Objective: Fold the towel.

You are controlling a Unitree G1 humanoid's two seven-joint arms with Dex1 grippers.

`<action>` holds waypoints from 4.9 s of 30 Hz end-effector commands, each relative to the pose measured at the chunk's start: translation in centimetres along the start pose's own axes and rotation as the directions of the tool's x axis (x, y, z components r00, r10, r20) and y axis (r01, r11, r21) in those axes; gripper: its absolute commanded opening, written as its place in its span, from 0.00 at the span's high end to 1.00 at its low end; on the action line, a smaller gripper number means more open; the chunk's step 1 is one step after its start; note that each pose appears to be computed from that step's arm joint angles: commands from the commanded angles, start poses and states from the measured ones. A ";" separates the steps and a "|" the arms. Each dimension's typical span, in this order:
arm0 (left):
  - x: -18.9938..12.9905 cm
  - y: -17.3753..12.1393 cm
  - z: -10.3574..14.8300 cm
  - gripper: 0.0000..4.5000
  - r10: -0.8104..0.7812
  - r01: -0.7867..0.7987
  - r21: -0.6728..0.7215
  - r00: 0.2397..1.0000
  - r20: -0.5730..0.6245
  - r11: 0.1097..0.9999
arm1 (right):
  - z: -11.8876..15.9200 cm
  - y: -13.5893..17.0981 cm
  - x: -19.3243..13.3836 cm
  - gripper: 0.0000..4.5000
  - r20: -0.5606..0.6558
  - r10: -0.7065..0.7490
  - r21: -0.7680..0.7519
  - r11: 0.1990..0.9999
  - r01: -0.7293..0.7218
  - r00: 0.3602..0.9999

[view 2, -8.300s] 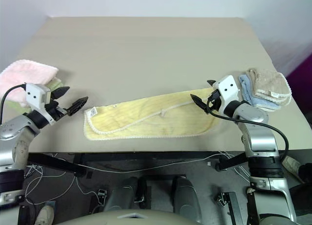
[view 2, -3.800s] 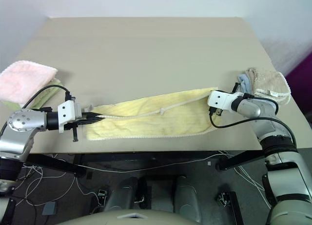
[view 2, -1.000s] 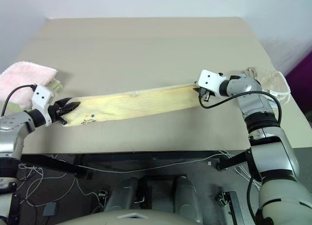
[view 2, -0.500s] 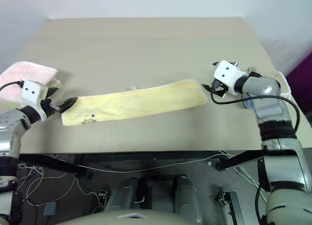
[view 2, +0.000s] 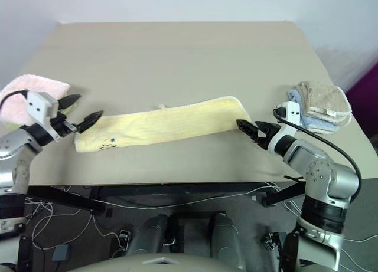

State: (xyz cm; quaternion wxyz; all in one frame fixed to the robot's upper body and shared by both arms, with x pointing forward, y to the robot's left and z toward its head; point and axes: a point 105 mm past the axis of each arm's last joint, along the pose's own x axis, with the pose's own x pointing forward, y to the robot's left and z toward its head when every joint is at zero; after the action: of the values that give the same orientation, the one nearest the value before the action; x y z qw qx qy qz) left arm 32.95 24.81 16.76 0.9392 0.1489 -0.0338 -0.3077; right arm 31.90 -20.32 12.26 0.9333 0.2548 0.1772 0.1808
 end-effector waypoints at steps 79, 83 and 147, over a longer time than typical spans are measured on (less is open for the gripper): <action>0.5 -10.5 -1.3 0.00 -0.332 0.330 -0.076 0.943 -0.002 0.941 | -4.9 10.8 7.0 0.71 -0.326 0.283 -0.713 0.553 -0.431 0.902; 0.4 -10.5 -1.3 0.00 -0.331 0.330 -0.081 0.944 -0.003 0.941 | -3.9 11.4 5.9 0.41 -0.305 0.332 -0.705 0.552 -0.446 0.893; -0.8 -7.6 -5.4 0.04 0.481 -0.326 -0.945 0.827 -0.291 -0.011 | 4.3 9.4 8.6 1.00 -0.032 0.405 -0.800 0.537 -0.266 0.914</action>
State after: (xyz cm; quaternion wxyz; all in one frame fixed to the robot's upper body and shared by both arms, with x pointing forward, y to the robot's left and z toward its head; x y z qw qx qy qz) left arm 28.92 18.64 10.27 0.8429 -0.5309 0.0835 -0.0272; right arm 39.13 -10.72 17.08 0.9057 -0.1411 -0.0173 0.3993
